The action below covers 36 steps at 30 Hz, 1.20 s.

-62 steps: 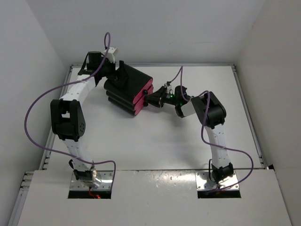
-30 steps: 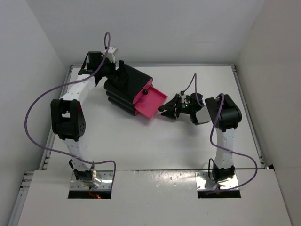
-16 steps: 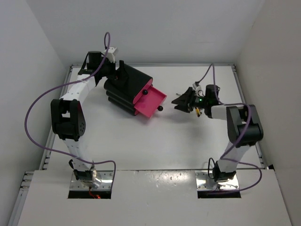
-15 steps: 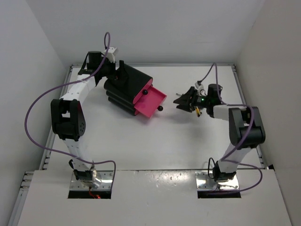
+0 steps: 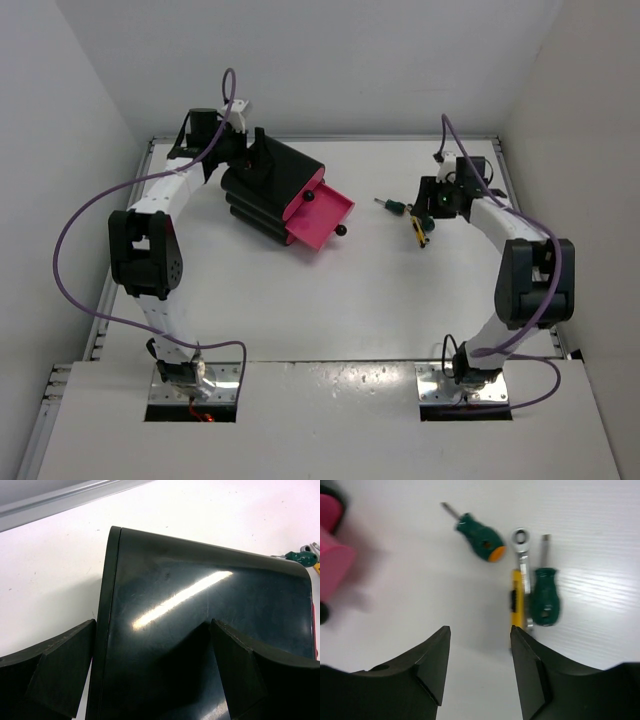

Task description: Sort the tools into containers

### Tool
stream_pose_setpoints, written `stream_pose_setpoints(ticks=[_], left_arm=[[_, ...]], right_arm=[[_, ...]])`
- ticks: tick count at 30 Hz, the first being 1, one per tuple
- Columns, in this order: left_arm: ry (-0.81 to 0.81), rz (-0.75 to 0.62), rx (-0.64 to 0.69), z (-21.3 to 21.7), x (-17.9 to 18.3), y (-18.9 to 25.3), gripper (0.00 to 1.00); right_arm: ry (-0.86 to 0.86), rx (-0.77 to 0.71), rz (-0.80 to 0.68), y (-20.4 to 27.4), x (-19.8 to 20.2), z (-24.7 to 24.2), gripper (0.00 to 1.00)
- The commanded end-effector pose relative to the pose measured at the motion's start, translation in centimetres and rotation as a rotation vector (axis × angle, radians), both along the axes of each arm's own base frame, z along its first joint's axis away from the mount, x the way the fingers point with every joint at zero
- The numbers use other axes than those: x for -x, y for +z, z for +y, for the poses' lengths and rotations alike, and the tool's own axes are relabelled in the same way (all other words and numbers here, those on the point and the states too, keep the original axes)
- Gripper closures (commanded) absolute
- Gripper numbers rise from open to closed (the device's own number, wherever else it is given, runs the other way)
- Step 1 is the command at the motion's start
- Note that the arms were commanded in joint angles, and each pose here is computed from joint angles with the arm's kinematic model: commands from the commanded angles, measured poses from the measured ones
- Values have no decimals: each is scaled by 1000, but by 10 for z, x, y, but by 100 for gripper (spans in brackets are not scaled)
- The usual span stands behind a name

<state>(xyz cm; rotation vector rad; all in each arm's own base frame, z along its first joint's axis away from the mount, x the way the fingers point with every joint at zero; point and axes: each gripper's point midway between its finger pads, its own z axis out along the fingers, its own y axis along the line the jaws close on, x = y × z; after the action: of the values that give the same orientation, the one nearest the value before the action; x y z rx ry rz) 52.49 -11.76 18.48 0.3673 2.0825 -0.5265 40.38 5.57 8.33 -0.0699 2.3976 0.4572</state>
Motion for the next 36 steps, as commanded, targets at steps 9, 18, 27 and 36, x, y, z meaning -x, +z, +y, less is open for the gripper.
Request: stream_pose_setpoints(ticks=[9,18,27,36], left_arm=[[-26,382,-159,1,64,-118,1],[-32,378,-165,1,62,-119,1],[-26,377,-171,2,59,-120,1],[-26,386,-172,2,59,-125,1]], right_arm=[[-30,298,39,-31,-44,-59,47],[-18,309,102,-58,-49,-62,47],[2,304,143,-74,-50,-60,60],[59,146,14,-21,-45,-28,89]])
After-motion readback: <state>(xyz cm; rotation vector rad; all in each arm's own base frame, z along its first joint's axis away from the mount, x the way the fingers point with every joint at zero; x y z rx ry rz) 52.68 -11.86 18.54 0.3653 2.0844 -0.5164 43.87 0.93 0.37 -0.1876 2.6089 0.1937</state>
